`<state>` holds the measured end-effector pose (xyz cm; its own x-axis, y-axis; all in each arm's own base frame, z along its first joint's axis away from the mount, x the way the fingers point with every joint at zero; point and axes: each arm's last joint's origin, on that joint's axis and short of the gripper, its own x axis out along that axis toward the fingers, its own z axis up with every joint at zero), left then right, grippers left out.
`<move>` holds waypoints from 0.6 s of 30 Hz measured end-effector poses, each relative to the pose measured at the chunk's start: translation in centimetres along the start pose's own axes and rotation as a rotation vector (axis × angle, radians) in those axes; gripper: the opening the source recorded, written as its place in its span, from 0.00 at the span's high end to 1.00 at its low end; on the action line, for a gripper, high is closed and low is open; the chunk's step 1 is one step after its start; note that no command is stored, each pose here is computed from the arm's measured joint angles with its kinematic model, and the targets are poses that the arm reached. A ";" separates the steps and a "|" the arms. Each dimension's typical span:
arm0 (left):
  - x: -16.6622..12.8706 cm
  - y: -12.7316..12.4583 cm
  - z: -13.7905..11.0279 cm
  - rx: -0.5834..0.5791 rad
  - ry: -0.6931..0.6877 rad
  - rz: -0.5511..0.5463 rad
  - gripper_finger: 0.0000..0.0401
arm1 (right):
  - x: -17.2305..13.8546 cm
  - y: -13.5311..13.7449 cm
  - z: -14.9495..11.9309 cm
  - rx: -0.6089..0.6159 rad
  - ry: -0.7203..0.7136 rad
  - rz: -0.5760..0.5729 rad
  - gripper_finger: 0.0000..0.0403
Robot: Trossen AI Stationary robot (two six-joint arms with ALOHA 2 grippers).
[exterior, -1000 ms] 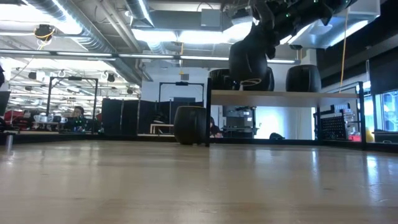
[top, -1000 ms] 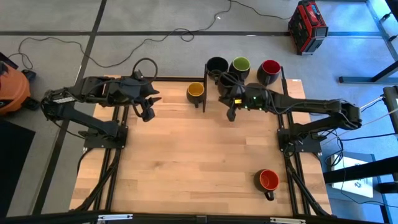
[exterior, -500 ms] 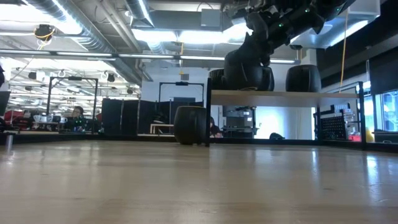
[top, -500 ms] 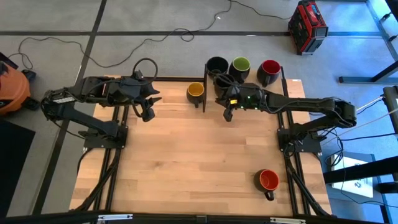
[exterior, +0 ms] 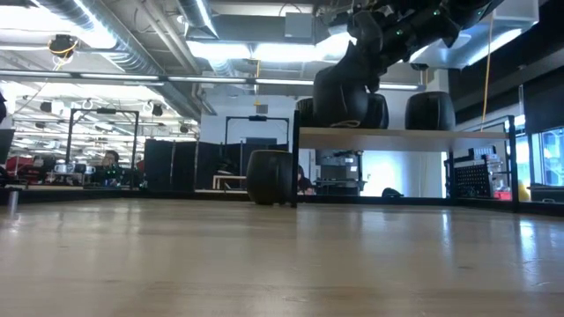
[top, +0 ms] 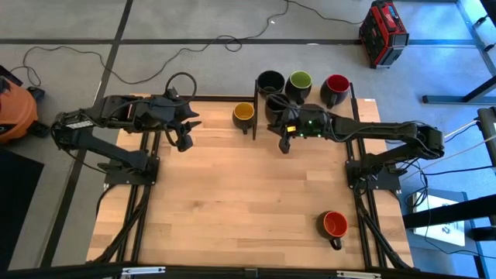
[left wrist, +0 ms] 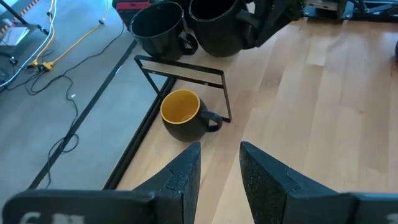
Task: Place coffee mugs
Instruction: Put the black mug on the shelf aligned with other black mug
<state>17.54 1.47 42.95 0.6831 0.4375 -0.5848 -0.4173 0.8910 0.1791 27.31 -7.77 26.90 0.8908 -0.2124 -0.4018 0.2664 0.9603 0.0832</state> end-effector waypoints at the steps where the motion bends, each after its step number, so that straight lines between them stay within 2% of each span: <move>1: 0.0 0.0 0.0 -0.002 0.001 -0.002 0.74 | 0.0 0.0 0.0 0.003 0.001 -0.001 0.97; 18: 0.0 -0.1 0.0 -0.003 0.005 -0.041 0.74 | 0.4 -0.3 -0.2 0.028 -0.001 -0.082 0.97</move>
<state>17.59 1.35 42.92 0.6968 0.3996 -0.5956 -0.3902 0.9080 0.1527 27.49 -8.08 26.59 0.8660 -0.2898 -0.4074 0.3482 0.9344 0.0756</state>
